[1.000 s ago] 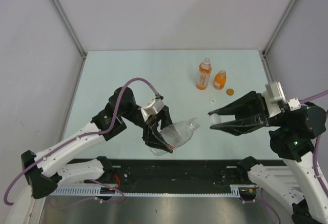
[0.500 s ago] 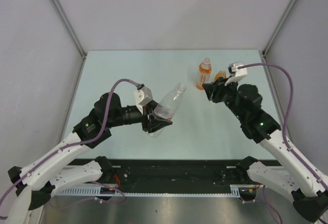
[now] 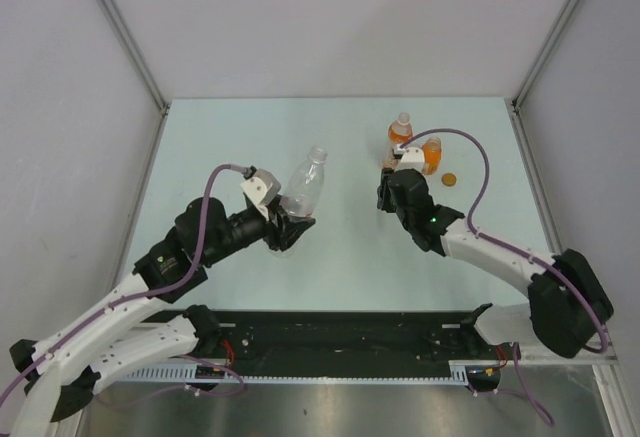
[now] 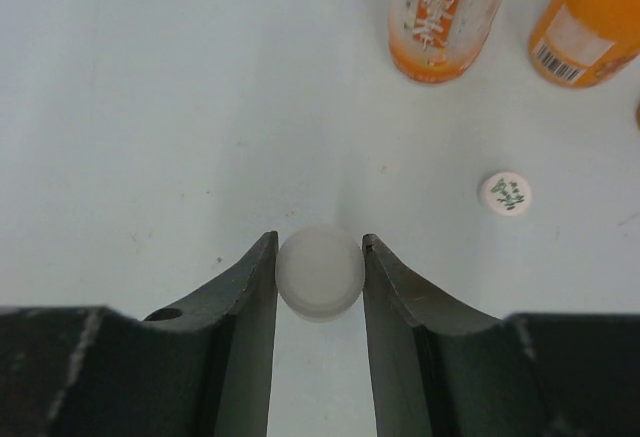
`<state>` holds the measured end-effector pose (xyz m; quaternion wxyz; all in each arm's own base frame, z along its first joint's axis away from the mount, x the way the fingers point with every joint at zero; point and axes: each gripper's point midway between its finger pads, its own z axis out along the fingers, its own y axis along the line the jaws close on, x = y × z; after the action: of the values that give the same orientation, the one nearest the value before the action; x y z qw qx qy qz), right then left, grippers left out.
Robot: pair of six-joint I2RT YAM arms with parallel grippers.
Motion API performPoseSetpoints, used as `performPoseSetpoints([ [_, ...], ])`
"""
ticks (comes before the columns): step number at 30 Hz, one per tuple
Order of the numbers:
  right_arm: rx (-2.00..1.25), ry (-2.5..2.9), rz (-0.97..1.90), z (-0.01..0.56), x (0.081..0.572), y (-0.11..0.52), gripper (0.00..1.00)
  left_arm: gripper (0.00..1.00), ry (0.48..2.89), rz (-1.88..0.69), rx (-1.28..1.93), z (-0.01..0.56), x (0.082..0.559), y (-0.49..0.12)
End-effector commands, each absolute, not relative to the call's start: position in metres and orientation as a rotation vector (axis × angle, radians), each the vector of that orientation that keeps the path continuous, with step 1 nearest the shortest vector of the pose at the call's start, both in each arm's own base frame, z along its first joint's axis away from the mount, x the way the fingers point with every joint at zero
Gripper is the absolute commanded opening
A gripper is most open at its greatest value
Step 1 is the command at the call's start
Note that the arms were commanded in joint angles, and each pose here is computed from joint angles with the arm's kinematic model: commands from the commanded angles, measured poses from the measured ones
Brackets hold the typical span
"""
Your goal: Unscrew the bottle caps
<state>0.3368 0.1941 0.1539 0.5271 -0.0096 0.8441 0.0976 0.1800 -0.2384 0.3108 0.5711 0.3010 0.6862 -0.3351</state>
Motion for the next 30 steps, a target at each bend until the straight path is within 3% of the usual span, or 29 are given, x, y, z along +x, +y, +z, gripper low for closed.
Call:
performPoseSetpoints([
  [1, 0.072, 1.98, 0.281, 0.141, 0.359, 0.207, 0.0, 0.0, 1.612, -0.768, 0.654, 0.31, 0.184, -0.231],
  [12, 0.068, 2.093, 0.27, 0.075, 0.375, 0.229, 0.0, 0.0, 1.624, -0.798, 0.697, 0.301, 0.176, -0.234],
  [24, 0.059, 2.146, 0.216, 0.052, 0.382, 0.231, 0.0, 0.0, 1.642, -0.808, 0.697, 0.293, 0.176, -0.237],
  [30, 0.046, 2.182, 0.214, 0.042, 0.382, 0.232, 0.14, 0.0, 1.65, -0.808, 0.7, 0.29, 0.176, -0.237],
])
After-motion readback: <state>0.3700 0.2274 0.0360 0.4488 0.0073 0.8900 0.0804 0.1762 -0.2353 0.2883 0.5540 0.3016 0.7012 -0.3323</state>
